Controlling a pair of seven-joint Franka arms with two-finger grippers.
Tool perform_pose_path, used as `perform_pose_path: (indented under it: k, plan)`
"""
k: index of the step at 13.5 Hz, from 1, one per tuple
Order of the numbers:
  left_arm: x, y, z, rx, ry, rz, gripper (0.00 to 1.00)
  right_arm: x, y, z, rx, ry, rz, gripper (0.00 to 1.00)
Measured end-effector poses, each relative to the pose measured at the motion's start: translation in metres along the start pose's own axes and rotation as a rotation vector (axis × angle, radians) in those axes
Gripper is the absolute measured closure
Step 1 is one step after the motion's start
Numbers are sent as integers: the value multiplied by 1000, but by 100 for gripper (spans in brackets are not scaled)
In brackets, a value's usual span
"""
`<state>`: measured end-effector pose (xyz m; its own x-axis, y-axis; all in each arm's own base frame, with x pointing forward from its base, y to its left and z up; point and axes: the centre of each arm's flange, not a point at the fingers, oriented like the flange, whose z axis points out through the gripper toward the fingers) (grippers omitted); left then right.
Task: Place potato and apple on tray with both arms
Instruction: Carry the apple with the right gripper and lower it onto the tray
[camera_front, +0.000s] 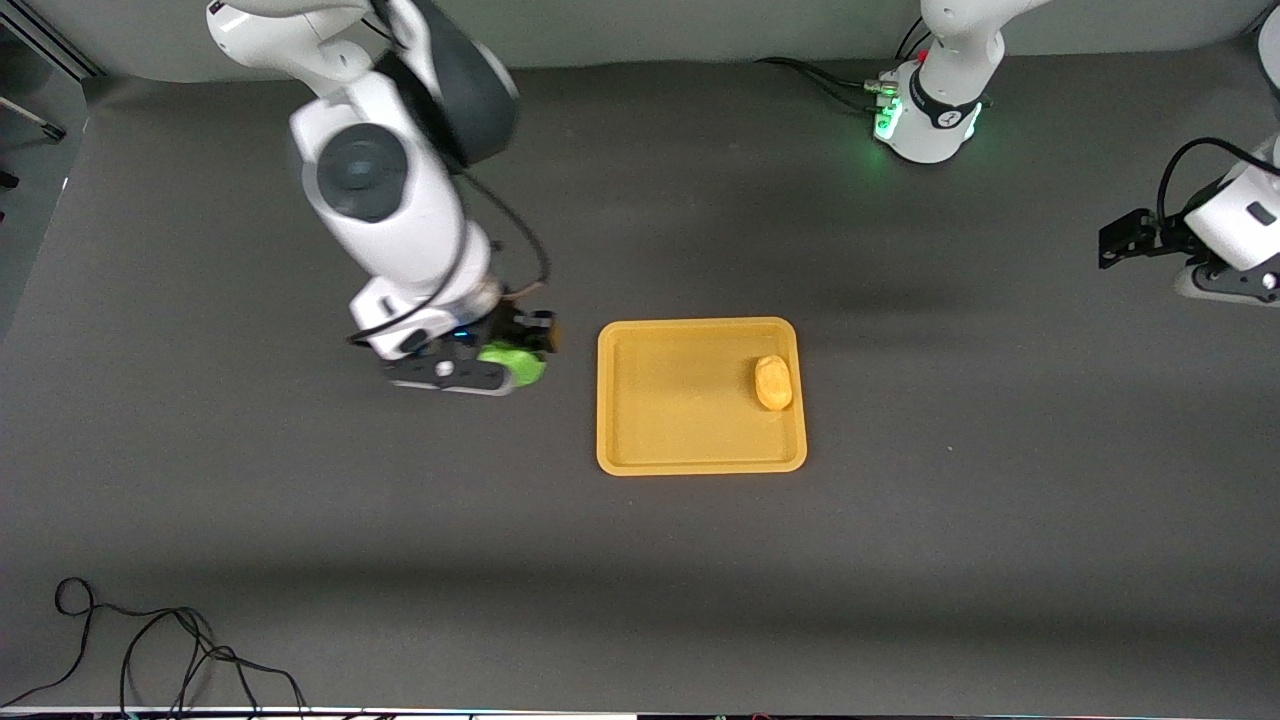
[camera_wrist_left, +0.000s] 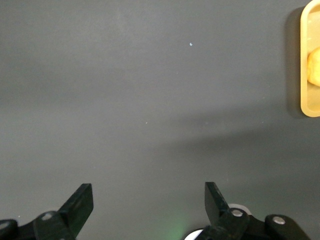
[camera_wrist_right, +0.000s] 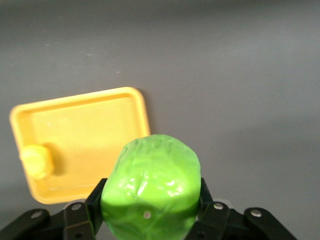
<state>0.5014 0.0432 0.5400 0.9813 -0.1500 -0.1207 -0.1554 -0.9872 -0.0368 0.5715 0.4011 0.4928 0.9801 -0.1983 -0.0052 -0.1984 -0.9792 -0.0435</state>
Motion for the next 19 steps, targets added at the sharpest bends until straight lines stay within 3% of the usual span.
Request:
perform_pose_path:
  k: [5,9,13,18,19]
  plan:
    - [-1,0,8,-6,-13,-1,0,-61,-118,67,55,44,78,28]
    - [-3,-9,8,-11,-12,-19,0,-99,-159,186,-13,54,29,28]
    - [-4,-18,7,-10,4,-34,0,-94,-156,262,-57,74,17,28]
    - [-2,-10,6,-8,9,-19,0,-85,-153,306,-35,110,11,28]
    - [-1,-6,5,-9,11,-11,0,-83,-152,307,-32,112,12,22]
